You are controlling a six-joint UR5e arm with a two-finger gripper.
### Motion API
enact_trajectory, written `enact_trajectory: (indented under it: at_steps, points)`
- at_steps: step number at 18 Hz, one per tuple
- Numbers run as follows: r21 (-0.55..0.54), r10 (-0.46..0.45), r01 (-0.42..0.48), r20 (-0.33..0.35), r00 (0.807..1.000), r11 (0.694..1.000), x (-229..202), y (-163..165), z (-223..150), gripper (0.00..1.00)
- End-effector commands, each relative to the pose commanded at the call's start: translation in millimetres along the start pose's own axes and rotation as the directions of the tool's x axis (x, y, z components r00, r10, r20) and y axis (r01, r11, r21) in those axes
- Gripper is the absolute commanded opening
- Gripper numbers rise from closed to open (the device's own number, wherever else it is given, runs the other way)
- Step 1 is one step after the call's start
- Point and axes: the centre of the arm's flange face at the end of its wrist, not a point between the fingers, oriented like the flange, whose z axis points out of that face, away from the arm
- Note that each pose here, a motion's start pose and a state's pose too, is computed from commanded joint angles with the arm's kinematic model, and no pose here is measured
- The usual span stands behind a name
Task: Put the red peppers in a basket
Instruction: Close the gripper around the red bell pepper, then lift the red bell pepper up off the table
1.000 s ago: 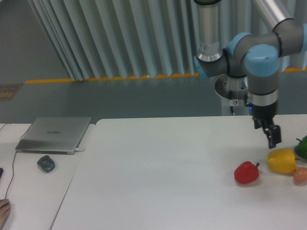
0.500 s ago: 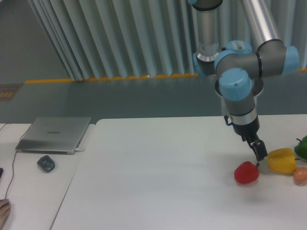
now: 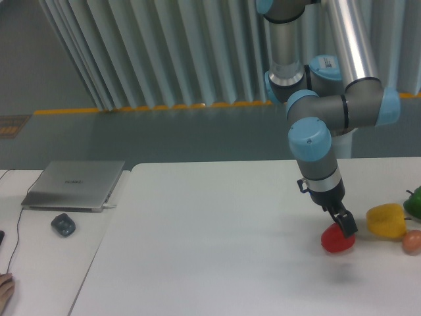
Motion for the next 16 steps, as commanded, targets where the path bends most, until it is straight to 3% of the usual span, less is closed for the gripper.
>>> enact_trajectory:
  at_steps: [4,16]
  points:
    - [-0.051,0.017,-0.018,-0.014,1.000,0.999,-1.4,-8.4,19.3,1.00]
    - [-0.062,0.010,-0.011,-0.016,1.000,0.998,-9.8,-23.1,41.9,1.00]
